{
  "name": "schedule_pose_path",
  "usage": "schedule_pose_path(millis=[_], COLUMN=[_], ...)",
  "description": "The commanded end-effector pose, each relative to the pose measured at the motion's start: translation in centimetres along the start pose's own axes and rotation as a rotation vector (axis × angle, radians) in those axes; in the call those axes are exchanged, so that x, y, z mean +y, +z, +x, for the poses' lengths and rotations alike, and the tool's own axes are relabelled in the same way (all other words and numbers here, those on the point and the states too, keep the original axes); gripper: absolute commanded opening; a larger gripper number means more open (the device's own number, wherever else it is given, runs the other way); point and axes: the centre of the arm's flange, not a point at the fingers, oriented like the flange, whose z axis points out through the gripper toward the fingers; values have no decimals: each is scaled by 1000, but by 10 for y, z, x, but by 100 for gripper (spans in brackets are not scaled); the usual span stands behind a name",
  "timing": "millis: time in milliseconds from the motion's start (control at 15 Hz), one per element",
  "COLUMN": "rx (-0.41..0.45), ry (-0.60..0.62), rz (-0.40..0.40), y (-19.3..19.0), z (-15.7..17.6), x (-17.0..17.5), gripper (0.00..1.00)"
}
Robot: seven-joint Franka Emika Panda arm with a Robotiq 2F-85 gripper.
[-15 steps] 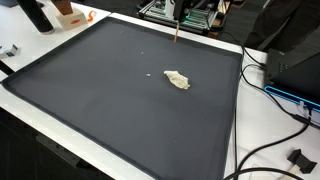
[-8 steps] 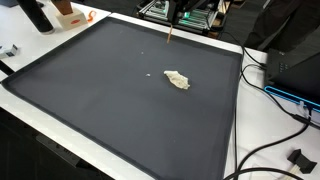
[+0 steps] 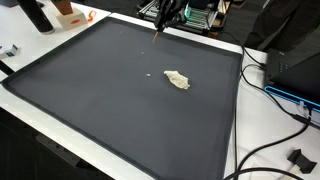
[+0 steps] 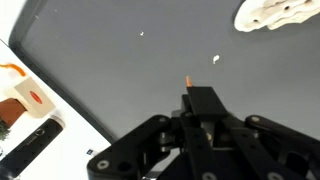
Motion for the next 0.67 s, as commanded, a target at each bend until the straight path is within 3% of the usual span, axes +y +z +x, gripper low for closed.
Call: schedule_pose_path(millis=[0, 333, 600], rx=[2, -34, -51], ry=[51, 51, 29], rz=[-128, -237, -271], y=[15, 35, 47], z=[-4, -11, -15], x=[-25, -41, -53], gripper=[3, 3, 3])
